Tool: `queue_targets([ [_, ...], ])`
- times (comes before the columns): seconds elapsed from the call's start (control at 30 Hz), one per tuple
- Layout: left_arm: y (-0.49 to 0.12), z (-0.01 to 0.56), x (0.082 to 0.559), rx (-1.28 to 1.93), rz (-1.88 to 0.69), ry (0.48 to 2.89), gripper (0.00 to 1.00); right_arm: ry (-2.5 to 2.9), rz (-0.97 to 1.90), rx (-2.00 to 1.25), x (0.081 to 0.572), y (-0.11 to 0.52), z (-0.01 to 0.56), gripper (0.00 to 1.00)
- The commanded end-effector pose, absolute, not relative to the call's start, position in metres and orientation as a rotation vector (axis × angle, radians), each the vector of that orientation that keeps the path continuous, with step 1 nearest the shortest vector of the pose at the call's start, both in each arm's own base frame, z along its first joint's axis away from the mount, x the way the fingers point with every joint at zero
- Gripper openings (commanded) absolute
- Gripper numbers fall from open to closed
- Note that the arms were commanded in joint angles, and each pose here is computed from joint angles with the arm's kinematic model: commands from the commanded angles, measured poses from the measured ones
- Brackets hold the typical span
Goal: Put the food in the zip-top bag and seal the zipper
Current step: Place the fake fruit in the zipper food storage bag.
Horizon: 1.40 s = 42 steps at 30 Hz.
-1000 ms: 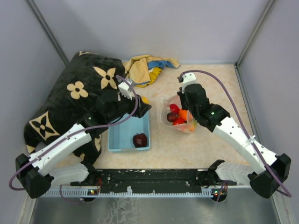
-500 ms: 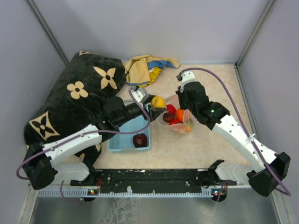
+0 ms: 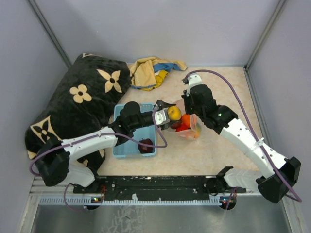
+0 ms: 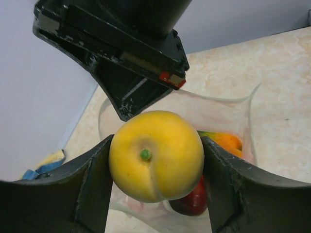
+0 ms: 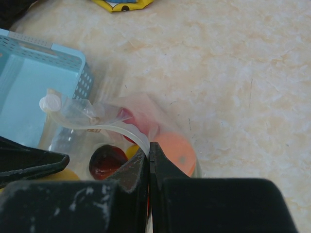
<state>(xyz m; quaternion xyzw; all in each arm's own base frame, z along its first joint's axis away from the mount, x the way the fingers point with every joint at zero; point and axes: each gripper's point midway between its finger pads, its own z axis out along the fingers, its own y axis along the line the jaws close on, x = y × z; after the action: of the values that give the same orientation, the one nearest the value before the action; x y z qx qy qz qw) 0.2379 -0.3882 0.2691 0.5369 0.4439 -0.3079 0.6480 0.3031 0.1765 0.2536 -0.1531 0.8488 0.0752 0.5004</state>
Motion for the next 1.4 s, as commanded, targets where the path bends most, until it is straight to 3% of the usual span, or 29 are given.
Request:
queue_targets([
  [0.0, -0.399, 0.283, 0.246, 1.276, -0.629, 0.916, 0.44, 1.966, 0.244, -0.325, 0.305, 0.179, 0.291, 0.00],
  [0.37, -0.421, 0.258, 0.253, 1.380, -0.587, 0.937, 0.45, 1.955, 0.275, -0.340, 0.302, 0.182, 0.300, 0.00],
  [0.67, -0.413, 0.253, 0.294, 1.257, -0.426, 1.080, 0.51, 1.963, 0.311, -0.380, 0.295, 0.187, 0.298, 0.00],
  [1.17, -0.415, 0.258, 0.302, 1.189, -0.427, 1.127, 0.83, 1.963, 0.322, -0.388, 0.291, 0.187, 0.296, 0.00],
  [1.37, -0.412, 0.264, 0.299, 1.157, -0.461, 1.154, 0.89, 1.963, 0.319, -0.383, 0.292, 0.186, 0.294, 0.00],
])
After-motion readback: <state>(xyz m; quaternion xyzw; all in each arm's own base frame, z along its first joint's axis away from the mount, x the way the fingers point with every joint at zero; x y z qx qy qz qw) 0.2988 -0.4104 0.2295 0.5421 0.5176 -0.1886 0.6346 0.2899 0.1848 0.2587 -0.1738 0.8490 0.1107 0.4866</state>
